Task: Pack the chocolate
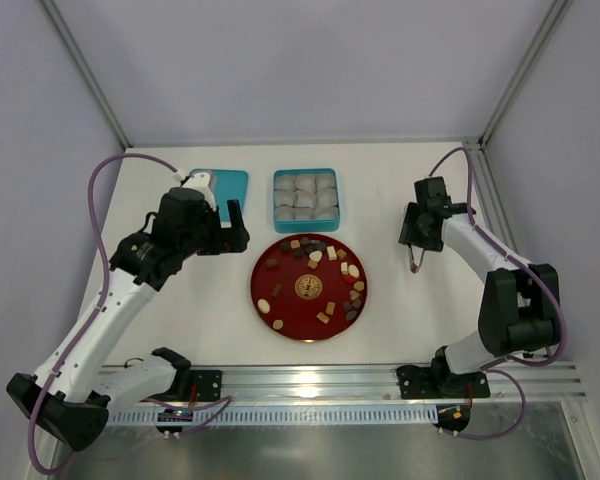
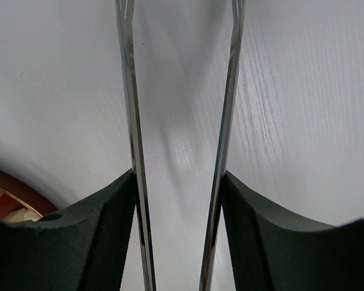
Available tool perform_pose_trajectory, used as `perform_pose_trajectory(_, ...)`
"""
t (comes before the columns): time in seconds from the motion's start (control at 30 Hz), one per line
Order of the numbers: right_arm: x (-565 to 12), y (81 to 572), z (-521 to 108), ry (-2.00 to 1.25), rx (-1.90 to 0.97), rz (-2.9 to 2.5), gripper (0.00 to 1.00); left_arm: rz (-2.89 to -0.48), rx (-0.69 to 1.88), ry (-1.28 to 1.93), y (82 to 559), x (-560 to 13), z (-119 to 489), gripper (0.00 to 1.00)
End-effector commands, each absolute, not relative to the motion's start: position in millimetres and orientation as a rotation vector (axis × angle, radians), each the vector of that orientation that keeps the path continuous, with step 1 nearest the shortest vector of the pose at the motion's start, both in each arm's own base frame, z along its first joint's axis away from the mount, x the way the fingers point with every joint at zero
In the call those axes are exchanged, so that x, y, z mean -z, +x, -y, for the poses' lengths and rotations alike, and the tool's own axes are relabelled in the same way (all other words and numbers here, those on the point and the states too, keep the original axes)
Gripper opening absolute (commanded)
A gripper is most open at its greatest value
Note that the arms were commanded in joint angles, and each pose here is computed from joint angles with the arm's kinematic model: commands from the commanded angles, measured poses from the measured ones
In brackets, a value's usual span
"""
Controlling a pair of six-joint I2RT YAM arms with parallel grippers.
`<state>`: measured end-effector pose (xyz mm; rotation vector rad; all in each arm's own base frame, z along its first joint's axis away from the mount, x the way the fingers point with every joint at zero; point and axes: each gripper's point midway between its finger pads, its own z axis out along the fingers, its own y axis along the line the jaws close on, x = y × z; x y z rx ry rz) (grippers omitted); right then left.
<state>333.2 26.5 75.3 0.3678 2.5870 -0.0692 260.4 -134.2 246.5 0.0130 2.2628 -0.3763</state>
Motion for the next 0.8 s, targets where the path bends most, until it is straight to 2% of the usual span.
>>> perform_pose_trajectory(0.0,-111,345,-29,0.360,0.044,-2.500,0.57,-2.246,0.387,0.013,264,-250,136,1.00)
perform_pose_trajectory(0.77,-151,343,-35,0.335,-0.005,-2.463,0.57,-2.247,0.401,0.007,265,-249,138,1.00)
